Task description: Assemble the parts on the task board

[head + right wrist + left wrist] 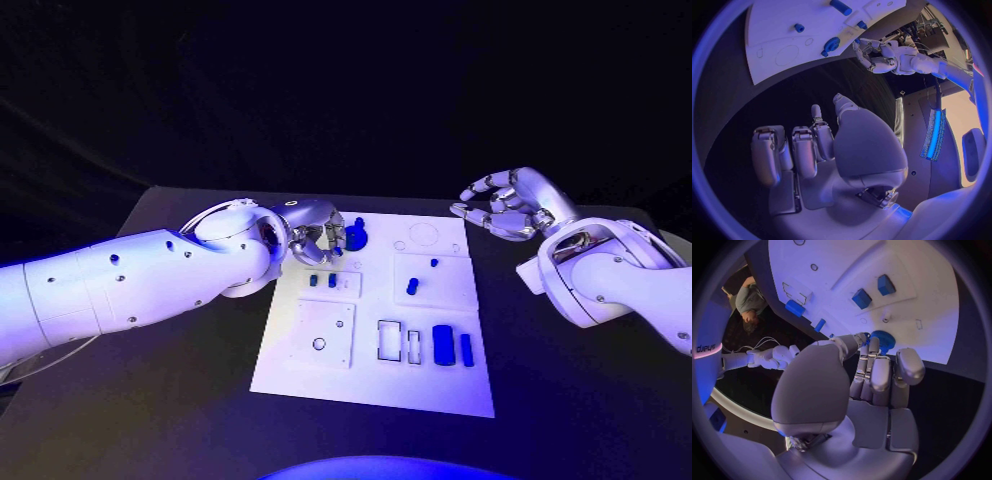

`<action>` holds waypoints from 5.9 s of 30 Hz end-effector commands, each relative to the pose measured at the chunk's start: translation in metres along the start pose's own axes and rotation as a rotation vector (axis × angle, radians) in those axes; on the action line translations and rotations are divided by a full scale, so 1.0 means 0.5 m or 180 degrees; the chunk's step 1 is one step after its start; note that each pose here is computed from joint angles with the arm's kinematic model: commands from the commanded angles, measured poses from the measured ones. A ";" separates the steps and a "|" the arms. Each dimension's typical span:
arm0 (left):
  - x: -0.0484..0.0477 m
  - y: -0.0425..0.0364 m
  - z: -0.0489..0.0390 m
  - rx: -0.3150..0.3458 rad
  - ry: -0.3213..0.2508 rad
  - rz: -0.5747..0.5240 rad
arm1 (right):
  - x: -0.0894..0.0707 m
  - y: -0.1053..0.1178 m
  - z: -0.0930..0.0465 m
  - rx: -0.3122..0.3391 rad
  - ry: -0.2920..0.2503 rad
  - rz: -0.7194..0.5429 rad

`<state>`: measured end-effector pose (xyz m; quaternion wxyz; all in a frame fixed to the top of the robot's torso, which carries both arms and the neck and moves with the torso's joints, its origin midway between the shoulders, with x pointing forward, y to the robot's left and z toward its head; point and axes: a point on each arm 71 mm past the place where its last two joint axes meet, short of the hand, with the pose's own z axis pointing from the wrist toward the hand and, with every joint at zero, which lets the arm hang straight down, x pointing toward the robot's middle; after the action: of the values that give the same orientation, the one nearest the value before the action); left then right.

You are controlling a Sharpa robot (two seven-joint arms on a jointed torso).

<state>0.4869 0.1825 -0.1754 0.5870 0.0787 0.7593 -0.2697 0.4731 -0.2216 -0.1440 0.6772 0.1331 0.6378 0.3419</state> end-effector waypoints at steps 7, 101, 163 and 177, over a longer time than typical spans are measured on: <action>0.006 0.027 -0.003 -0.0164 0.0225 -0.0044 | 0.003 0.002 -0.001 -0.0042 0.0027 -0.0025; -0.030 0.096 -0.031 -0.0212 -0.0299 -0.1302 | 0.042 -0.013 0.001 -0.0307 0.0923 -0.0879; -0.081 0.145 -0.100 0.0072 -0.1314 -0.4166 | 0.188 0.001 0.016 -0.0542 0.1291 -0.2182; -0.081 0.147 -0.100 0.0045 -0.1312 -0.4165 | 0.180 0.019 0.007 -0.0622 0.1020 -0.2119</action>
<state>0.4886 0.2787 -0.1540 0.4366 -0.4454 0.5241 -0.5799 0.4726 -0.1589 -0.2052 0.6493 -0.1979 0.7114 0.1822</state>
